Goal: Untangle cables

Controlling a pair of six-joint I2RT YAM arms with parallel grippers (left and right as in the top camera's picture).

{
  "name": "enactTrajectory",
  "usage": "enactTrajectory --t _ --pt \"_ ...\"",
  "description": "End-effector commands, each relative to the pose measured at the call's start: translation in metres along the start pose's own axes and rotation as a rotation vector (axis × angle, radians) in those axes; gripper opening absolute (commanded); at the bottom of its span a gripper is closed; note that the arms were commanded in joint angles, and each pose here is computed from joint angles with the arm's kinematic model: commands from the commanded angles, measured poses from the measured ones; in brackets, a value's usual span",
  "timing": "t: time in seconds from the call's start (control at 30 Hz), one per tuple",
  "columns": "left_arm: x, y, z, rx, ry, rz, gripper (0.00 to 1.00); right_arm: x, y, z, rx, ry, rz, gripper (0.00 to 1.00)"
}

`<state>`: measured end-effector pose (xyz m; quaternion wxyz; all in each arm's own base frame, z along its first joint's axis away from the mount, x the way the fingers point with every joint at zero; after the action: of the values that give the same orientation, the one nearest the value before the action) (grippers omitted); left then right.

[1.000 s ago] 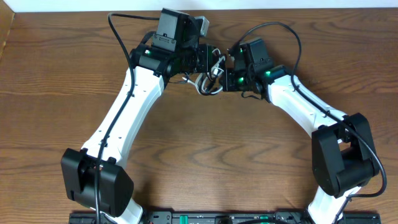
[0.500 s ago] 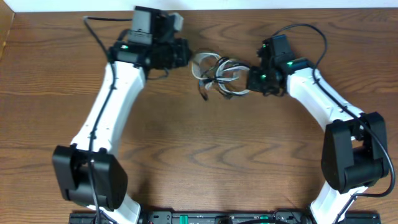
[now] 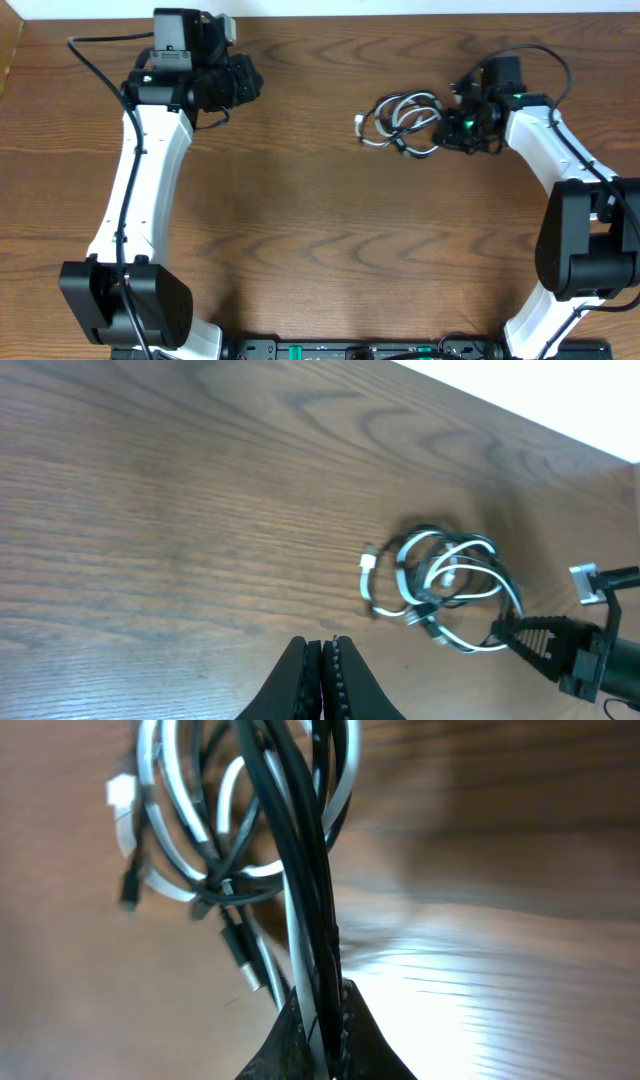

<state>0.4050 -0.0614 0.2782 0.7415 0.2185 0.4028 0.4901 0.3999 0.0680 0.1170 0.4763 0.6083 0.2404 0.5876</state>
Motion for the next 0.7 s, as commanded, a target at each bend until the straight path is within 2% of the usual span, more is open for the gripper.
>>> enactTrajectory --t 0.0,0.1,0.23,0.3,0.47,0.57,0.67 --pt "-0.013 -0.002 0.001 0.004 -0.032 -0.012 0.08 0.044 0.002 -0.019 0.085 0.214 0.238 0.01" --pt "-0.019 -0.006 -0.001 0.012 -0.045 -0.024 0.08 0.074 0.023 -0.025 0.073 0.328 0.368 0.01" --pt "-0.033 -0.008 -0.001 0.012 -0.119 -0.102 0.08 0.113 0.077 -0.033 0.012 0.508 0.591 0.01" --pt "-0.044 -0.009 -0.001 0.009 -0.153 -0.174 0.17 0.124 0.103 -0.04 -0.032 0.58 0.647 0.01" --pt "-0.071 -0.011 -0.003 0.002 -0.265 -0.333 0.5 0.131 0.128 -0.049 -0.077 0.632 0.646 0.01" --pt "-0.085 -0.016 -0.009 0.018 -0.313 -0.401 0.61 0.129 0.128 -0.052 -0.064 0.622 0.643 0.01" --pt "-0.097 -0.023 -0.016 0.043 -0.347 -0.458 0.66 0.129 0.127 -0.052 -0.055 0.615 0.64 0.01"
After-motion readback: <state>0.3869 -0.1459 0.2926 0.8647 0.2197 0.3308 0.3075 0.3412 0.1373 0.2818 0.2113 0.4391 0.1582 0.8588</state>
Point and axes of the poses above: each gripper's point midway between its finger pads, its own y axis back along the fingers, its own x axis along the line the jaws close on, z = x × y, the point moved 7 cm from there along y, back along the fingers, and after that the axes turned 12 degrees about -y, right-handed, at the moved point
